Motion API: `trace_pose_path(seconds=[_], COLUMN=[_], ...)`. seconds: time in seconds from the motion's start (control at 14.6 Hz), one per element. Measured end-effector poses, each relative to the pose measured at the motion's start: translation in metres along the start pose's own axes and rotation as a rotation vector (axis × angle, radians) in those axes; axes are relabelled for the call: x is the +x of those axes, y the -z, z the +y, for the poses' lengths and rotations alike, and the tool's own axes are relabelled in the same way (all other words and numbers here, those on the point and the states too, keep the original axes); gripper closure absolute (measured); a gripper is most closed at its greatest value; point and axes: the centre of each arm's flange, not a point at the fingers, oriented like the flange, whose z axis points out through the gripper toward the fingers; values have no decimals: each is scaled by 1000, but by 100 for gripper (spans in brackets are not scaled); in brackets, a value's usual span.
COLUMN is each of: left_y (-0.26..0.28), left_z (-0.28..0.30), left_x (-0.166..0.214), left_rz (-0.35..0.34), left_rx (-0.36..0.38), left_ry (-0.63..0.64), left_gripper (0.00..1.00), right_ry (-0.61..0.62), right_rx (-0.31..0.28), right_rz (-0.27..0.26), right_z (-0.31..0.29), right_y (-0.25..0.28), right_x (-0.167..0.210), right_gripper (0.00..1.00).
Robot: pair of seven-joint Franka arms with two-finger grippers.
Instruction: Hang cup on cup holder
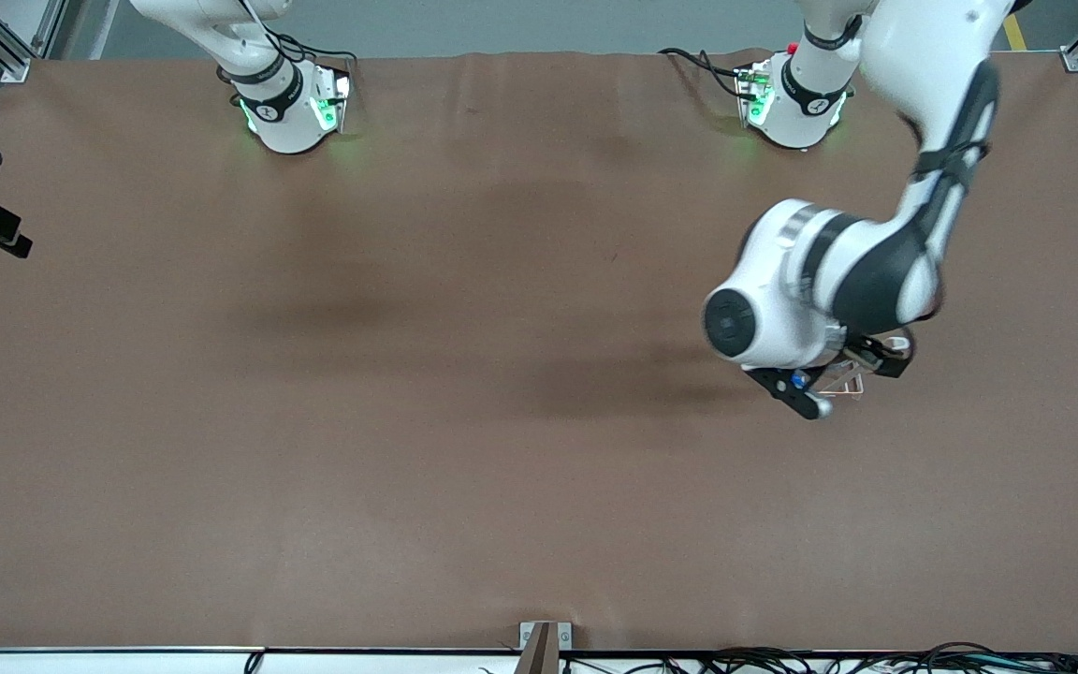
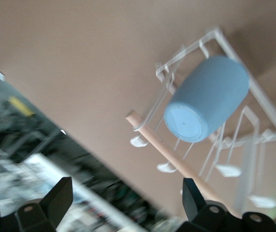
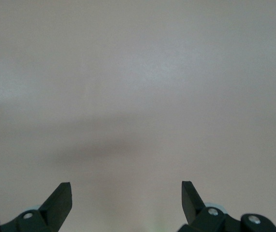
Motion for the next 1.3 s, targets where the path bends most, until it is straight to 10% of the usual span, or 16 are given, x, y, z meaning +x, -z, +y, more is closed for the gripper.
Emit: trace_pose_path(seconds=[0.61, 1.3], left_y=[51, 72], left_z=[-156, -162], left_x=[-137, -239], left_rz=[366, 461], left_rx=[-555, -639], left_ry=[505, 598], left_gripper=[0, 0], right_ry=[1, 2], right_rx=[0, 1], right_rz=[-1, -2], right_z=[1, 1], right_y=[0, 2], right_x=[-1, -3], right_gripper=[0, 0])
